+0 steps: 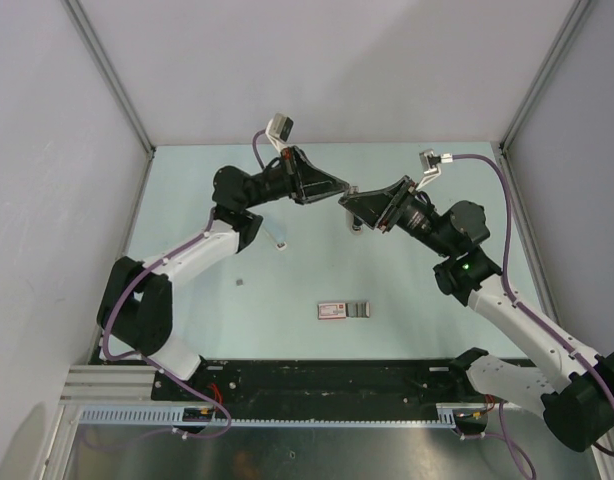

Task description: Unload the staples from the stapler

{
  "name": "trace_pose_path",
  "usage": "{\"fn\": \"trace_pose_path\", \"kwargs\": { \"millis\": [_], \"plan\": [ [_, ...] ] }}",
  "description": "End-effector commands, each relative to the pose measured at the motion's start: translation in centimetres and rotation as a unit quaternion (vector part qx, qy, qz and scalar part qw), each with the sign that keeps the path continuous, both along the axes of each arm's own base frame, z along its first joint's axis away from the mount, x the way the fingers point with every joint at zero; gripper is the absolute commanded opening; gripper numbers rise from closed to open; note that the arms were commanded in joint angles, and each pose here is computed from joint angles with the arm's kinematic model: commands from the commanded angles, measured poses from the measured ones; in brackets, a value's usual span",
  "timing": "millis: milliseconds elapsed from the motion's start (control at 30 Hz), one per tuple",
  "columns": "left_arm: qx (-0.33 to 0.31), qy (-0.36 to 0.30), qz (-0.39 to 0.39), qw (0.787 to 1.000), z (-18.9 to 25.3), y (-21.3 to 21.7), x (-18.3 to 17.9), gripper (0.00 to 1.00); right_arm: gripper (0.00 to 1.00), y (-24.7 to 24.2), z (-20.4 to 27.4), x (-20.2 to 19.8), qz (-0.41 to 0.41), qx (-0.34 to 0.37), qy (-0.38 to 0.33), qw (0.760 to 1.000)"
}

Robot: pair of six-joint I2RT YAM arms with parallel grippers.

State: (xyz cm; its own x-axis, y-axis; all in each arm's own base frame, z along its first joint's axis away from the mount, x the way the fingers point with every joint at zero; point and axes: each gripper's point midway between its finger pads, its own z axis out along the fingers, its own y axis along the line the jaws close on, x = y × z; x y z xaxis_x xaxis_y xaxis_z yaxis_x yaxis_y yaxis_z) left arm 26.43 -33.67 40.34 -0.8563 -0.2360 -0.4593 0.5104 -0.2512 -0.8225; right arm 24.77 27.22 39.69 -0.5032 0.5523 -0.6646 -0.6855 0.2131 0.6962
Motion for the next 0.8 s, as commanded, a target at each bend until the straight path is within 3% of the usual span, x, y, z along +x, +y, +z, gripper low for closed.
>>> {"fn": "trace_pose_path", "kwargs": {
  "millis": [0,667,700,767],
  "plan": [
    [-0.023,-0.040,0.004,0.999,1.89,0.53,-1.61,0.00,0.47,-0.25,2.98,-0.20,-0.005,0.020,-0.038,0.999],
    [-0.019,-0.057,0.006,0.998,1.52,0.56,-1.98,0.00,0.25,-0.52,2.86,-0.15,-0.008,0.019,-0.033,0.999],
    [-0.017,-0.062,0.006,0.998,1.48,0.56,-2.05,0.01,0.25,-0.60,2.85,-0.18,-0.008,0.018,-0.032,0.999],
    [-0.013,-0.073,0.005,0.997,1.44,0.61,-2.15,0.12,0.24,-0.78,2.61,-0.22,-0.010,0.012,-0.028,0.999]
  ]
}}
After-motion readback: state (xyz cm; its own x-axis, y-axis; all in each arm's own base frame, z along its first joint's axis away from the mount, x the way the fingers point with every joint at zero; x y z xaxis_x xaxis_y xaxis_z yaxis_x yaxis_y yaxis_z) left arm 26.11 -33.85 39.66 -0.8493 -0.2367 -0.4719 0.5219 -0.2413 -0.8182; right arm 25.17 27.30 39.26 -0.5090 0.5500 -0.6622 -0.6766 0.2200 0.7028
